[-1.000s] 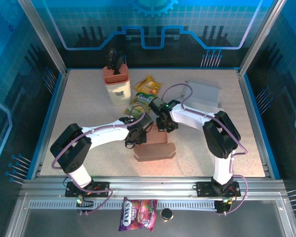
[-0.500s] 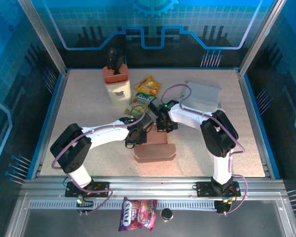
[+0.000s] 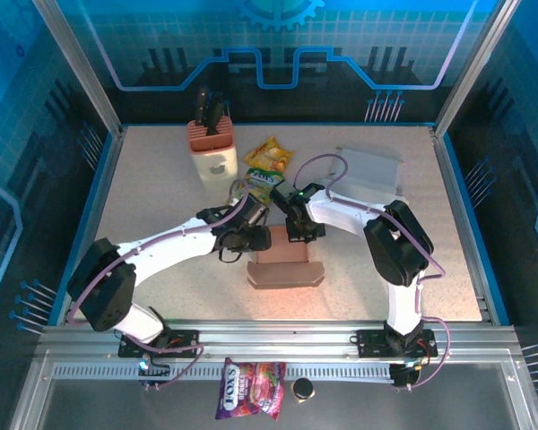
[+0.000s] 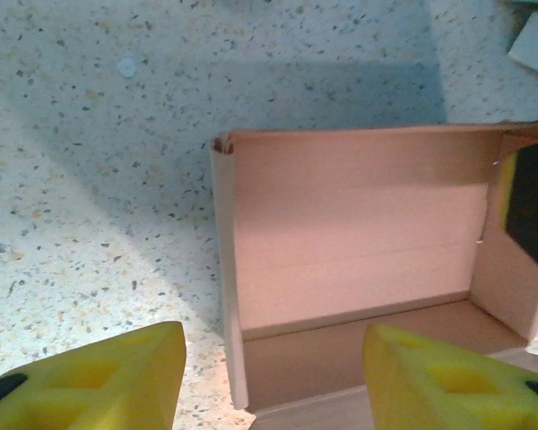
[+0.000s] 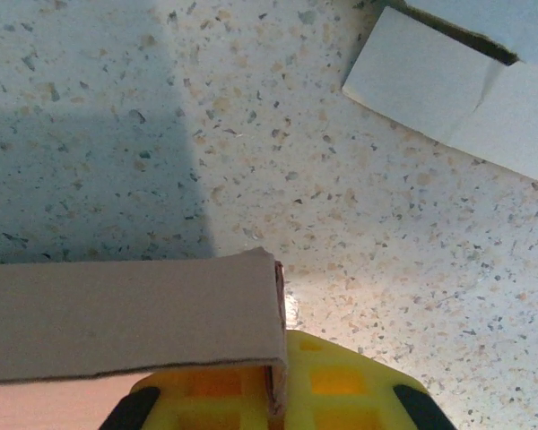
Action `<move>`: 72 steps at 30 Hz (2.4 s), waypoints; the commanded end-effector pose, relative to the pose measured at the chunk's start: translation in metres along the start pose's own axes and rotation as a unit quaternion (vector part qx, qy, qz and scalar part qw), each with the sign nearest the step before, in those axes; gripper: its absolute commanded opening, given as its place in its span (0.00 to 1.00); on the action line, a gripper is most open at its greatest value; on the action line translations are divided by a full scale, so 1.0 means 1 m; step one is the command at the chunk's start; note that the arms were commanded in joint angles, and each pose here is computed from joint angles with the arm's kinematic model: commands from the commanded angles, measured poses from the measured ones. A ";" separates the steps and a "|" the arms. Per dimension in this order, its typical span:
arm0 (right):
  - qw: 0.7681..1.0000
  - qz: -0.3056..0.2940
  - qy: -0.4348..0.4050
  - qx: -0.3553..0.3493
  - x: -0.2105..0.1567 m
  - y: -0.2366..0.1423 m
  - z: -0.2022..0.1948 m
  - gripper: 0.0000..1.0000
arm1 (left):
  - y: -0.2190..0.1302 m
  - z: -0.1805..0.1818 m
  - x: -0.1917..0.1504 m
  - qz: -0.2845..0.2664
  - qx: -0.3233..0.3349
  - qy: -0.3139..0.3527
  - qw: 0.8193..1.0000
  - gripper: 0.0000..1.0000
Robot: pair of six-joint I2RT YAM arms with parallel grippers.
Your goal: Fold the paper box
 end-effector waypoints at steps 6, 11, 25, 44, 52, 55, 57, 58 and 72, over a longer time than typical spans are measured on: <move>1.000 -0.001 0.002 -0.019 -0.007 -0.006 -0.011 0.00 | 0.020 0.015 -0.004 0.043 -0.001 0.000 0.999 0.42; 1.000 -0.004 0.001 -0.019 -0.007 -0.008 -0.011 0.00 | 0.035 0.015 -0.002 0.058 0.023 0.014 0.998 0.38; 1.000 -0.003 0.004 -0.017 -0.009 -0.008 -0.010 0.00 | 0.058 0.020 0.000 0.048 0.108 0.072 0.990 0.16; 0.999 0.018 0.038 0.011 -0.017 -0.004 -0.011 0.00 | 0.054 0.030 -0.002 0.016 0.217 0.109 0.970 0.00; 0.998 0.029 0.050 0.029 -0.019 0.000 -0.010 0.00 | 0.061 0.025 -0.007 0.028 0.201 0.111 0.973 0.05; 0.997 0.034 0.055 0.036 -0.021 -0.001 -0.009 0.00 | 0.063 0.023 -0.008 0.030 0.192 0.111 0.975 0.10; 0.997 0.035 0.057 0.037 -0.021 0.000 -0.010 0.00 | 0.063 0.023 -0.009 0.029 0.190 0.110 0.975 0.03; 0.997 0.036 0.059 0.039 -0.021 0.000 -0.010 0.00 | 0.063 0.023 -0.009 0.028 0.188 0.110 0.976 0.01; 0.991 0.058 0.093 0.077 -0.020 -0.004 -0.006 0.00 | 0.064 0.024 -0.014 0.009 0.204 0.136 0.969 0.00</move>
Point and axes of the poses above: each hand's point on the last joint's axis, 136 mm out from that joint toward the fingers, its own y axis out along the fingers, its own z axis along the line the jaws close on, x = y × z, the point moved 1 cm from there along -y, back along the fingers, and after that the axes turned 1 degree about -y, right-handed, at the moved point
